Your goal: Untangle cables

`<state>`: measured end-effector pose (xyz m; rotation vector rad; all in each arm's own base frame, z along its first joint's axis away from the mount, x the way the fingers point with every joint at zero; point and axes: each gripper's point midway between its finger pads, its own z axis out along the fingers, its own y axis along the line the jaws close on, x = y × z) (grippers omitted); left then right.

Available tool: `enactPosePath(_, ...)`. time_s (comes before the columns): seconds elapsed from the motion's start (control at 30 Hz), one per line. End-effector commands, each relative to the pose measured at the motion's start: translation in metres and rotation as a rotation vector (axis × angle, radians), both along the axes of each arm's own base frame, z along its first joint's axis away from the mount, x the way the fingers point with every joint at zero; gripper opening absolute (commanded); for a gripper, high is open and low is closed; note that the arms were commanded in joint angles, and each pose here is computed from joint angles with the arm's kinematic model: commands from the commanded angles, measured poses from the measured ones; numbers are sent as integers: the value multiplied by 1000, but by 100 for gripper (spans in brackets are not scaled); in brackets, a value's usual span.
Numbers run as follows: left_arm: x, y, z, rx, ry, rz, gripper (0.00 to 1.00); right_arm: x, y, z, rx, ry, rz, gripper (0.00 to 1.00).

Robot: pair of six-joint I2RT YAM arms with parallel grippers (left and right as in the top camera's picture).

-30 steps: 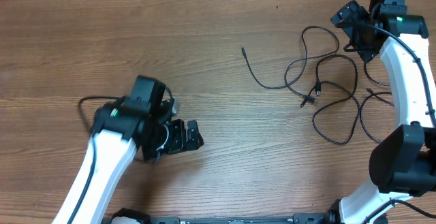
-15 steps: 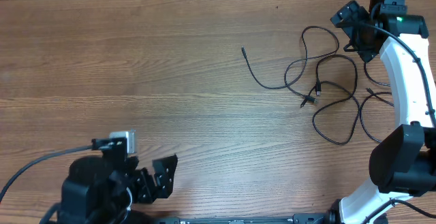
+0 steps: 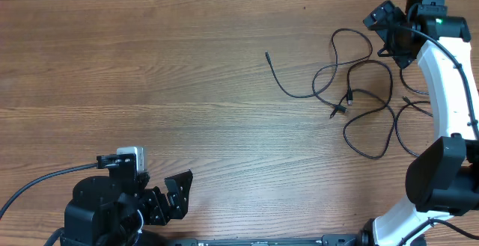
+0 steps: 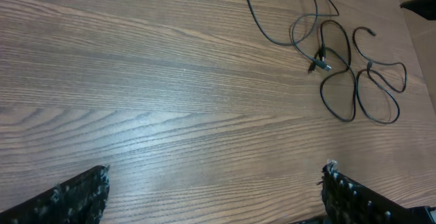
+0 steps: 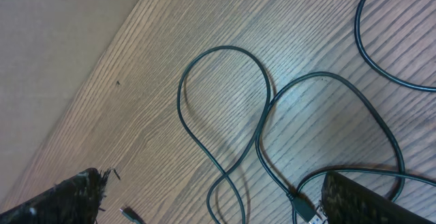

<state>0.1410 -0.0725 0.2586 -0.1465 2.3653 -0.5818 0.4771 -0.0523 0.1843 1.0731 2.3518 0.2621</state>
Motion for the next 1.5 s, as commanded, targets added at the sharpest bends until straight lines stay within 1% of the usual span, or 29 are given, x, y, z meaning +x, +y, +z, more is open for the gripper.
enactPosePath(0.0, -2, 2, 2, 24, -17, -12, 99, 0, 0, -2, -9, 3, 1, 100)
enactPosePath(0.1, -5, 7, -3, 48, 3, 3, 99, 0, 0, -2, -9, 3, 1, 100)
enactPosePath(0.27, -3, 6, -7, 43, 13, 8, 99, 0, 0, -2, -9, 3, 1, 100)
enactPosePath(0.4, 6, 2, -13, 29, -42, -1, 99, 0, 0, -2, -9, 3, 1, 100)
enactPosePath(0.5, 9, 4, -29, 32, -73, 11, 99, 0, 0, -2, -9, 3, 1, 100)
enactPosePath(0.63, 6, 4, -56, 10, -97, 14, 100, 0, 0, -2, -9, 3, 1, 100)
enactPosePath(0.8, -1, 6, -66, -51, -167, 41, 99, 0, 0, -2, -9, 3, 1, 100)
enactPosePath(1.07, -11, 15, -49, -89, -304, 74, 99, 0, 0, -2, -9, 3, 1, 100)
enactPosePath(1.23, 0, 19, -28, -98, -403, 112, 99, 0, 0, -2, -9, 3, 1, 100)
enactPosePath(1.47, 23, 32, 33, -145, -674, 216, 100, 0, 0, -2, -9, 3, 1, 100)
